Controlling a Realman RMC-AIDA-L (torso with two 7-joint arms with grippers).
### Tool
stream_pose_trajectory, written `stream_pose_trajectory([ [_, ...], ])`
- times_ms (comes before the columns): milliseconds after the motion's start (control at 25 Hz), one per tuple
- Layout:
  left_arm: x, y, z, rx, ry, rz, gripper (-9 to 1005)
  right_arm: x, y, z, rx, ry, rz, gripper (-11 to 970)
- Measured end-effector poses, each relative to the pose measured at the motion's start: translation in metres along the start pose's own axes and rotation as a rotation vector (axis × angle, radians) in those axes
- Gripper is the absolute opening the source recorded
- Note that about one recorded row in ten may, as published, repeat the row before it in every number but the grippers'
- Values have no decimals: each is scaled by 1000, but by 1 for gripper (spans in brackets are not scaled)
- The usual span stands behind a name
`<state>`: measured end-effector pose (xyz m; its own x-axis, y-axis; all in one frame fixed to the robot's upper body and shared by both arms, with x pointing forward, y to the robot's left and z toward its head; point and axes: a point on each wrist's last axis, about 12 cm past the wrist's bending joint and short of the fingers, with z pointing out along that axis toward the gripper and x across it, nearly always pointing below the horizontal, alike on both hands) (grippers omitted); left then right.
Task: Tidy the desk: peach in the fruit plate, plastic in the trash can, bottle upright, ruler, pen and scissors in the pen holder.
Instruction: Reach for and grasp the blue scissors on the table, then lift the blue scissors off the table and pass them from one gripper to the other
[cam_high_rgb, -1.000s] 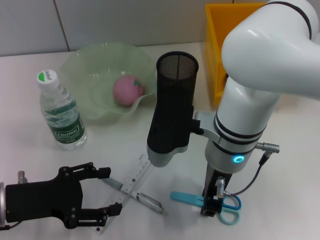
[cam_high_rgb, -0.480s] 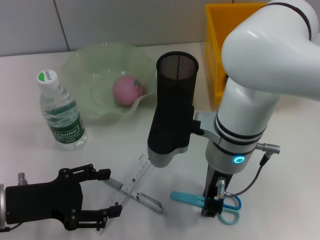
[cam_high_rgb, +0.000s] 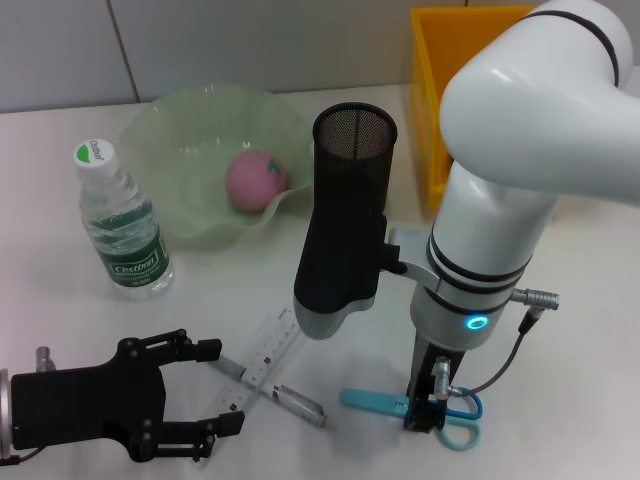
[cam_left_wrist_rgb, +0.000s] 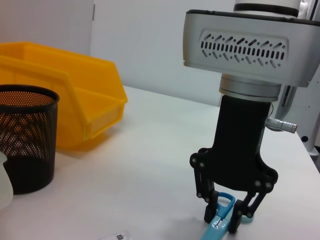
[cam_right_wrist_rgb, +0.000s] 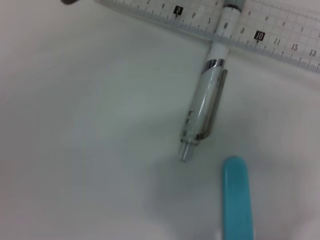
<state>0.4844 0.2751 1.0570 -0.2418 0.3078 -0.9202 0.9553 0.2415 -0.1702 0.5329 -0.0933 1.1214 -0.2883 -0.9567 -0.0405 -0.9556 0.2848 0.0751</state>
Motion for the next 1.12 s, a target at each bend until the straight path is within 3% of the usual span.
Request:
stream_pose_trajectory([
  [800, 2, -1, -1, -2, 0, -4, 862, -2, 1, -3, 19, -9, -3, 240],
  [1000, 2, -2, -1, -3, -4, -5, 862, 0, -12, -17, 7, -85, 50, 238],
  [1120, 1, -2, 0, -3, -17, -9, 862, 10, -28, -27, -10, -171, 97, 238],
])
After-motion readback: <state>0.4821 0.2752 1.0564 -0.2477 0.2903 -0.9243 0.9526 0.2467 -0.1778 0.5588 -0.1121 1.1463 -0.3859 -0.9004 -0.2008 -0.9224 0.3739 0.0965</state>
